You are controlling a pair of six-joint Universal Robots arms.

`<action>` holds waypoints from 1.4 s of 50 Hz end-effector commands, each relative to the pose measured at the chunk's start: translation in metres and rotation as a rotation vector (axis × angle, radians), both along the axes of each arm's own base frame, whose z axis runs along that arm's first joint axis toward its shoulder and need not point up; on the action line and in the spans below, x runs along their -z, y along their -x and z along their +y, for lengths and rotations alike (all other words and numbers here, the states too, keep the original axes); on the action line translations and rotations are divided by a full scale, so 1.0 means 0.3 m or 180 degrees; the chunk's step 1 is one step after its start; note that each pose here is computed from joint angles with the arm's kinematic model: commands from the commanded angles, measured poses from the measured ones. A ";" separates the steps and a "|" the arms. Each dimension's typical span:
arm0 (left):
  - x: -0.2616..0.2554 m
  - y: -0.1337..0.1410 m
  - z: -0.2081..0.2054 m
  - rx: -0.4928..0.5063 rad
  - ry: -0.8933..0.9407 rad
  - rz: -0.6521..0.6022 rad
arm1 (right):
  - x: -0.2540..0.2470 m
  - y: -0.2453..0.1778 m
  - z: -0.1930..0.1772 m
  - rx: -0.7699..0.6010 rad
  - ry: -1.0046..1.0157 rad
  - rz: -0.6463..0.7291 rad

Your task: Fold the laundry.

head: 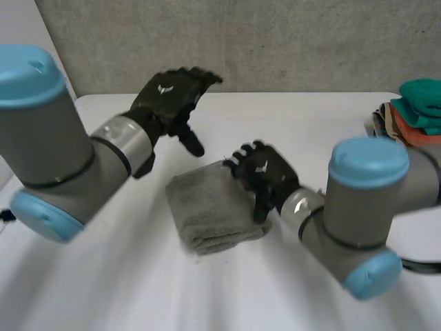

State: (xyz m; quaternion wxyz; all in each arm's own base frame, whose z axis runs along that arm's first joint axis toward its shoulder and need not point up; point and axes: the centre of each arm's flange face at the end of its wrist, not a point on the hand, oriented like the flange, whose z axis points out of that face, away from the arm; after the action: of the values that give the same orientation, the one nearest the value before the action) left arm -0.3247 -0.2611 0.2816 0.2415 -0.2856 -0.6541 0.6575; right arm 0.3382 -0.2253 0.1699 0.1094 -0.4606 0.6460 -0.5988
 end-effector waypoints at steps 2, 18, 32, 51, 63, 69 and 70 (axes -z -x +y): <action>-0.024 0.021 0.032 0.1094 -0.0072 0.0017 | 0.133 -0.008 0.097 -0.0234 -0.0071 0.0087; 0.004 0.011 0.008 0.0771 -0.0133 -0.0018 | 0.235 -0.082 -0.003 -0.0232 0.0237 -0.0110; 0.004 0.013 0.017 0.0785 -0.0153 -0.0008 | 0.194 -0.119 -0.041 -0.0261 0.0399 -0.0249; -0.115 -0.001 -0.016 0.0671 0.0191 0.0127 | -0.162 -0.183 -0.202 -0.0126 0.1330 -0.1099; -0.238 -0.019 0.003 0.0503 0.0545 0.0291 | -0.584 0.233 -0.579 0.0911 0.2547 -0.1563; -0.216 -0.010 0.011 0.0534 0.0463 0.0289 | -0.596 0.550 -0.774 0.1327 0.2617 -0.1551; -0.207 -0.008 0.011 0.0539 0.0436 0.0283 | -0.572 0.594 -0.801 0.1363 0.2564 -0.1527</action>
State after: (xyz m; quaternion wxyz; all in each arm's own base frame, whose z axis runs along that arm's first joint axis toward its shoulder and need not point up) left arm -0.3195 -0.2591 0.3532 0.2983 -0.3253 -0.5597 0.7013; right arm 0.2412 -0.4179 0.3493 -0.0232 -0.2029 0.3776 -0.9032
